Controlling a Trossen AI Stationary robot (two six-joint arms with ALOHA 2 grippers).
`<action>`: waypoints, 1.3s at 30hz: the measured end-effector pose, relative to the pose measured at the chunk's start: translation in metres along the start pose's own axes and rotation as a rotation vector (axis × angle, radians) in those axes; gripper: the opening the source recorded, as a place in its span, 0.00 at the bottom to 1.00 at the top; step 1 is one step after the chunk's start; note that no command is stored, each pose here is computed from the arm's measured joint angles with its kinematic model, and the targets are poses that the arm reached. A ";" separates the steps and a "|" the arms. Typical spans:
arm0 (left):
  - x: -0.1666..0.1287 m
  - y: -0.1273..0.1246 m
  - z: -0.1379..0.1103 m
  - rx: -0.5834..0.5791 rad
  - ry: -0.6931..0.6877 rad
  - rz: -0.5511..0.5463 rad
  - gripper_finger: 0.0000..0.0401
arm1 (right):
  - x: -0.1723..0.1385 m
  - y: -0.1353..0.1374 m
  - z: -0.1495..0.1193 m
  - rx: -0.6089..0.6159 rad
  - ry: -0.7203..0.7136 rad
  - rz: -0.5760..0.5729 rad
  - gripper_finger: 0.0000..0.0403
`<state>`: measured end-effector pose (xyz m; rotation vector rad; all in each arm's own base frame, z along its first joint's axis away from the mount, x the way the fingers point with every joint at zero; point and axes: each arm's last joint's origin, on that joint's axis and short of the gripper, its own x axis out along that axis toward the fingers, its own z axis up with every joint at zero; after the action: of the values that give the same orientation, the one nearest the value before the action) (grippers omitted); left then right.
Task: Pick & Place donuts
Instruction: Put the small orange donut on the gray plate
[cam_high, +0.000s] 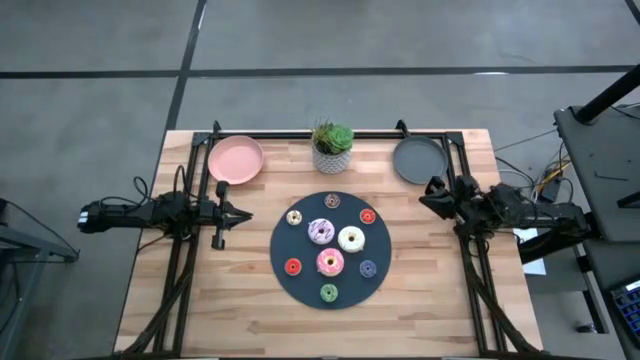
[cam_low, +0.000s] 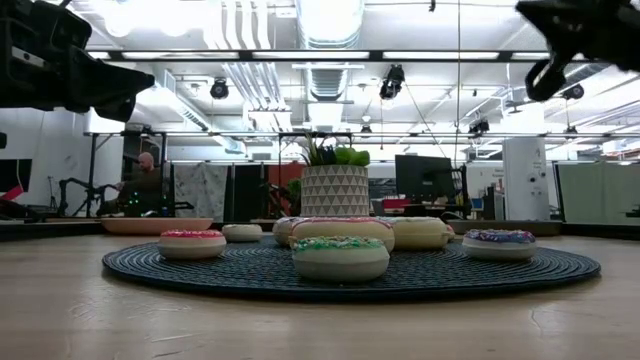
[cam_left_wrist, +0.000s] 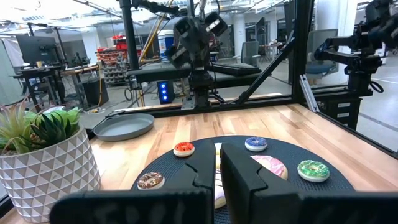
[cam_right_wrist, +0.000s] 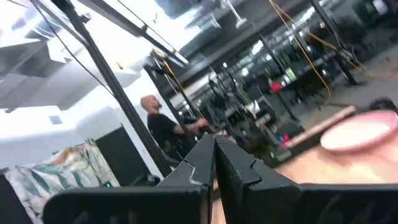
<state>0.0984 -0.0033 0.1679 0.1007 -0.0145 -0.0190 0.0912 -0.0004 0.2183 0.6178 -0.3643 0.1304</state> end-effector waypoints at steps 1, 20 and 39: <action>0.000 0.000 0.000 0.000 0.000 0.000 0.00 | 0.001 0.004 0.005 -0.013 -0.013 0.008 0.02; 0.000 0.000 0.000 0.000 0.001 -0.001 0.00 | 0.038 0.069 0.098 -0.284 0.060 -0.096 0.02; 0.000 0.000 0.000 0.000 0.002 -0.001 0.00 | 0.085 0.076 0.111 -0.449 0.462 -0.283 0.02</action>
<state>0.0984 -0.0034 0.1677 0.1006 -0.0127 -0.0200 0.1200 -0.0030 0.3748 0.1768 0.1441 -0.0810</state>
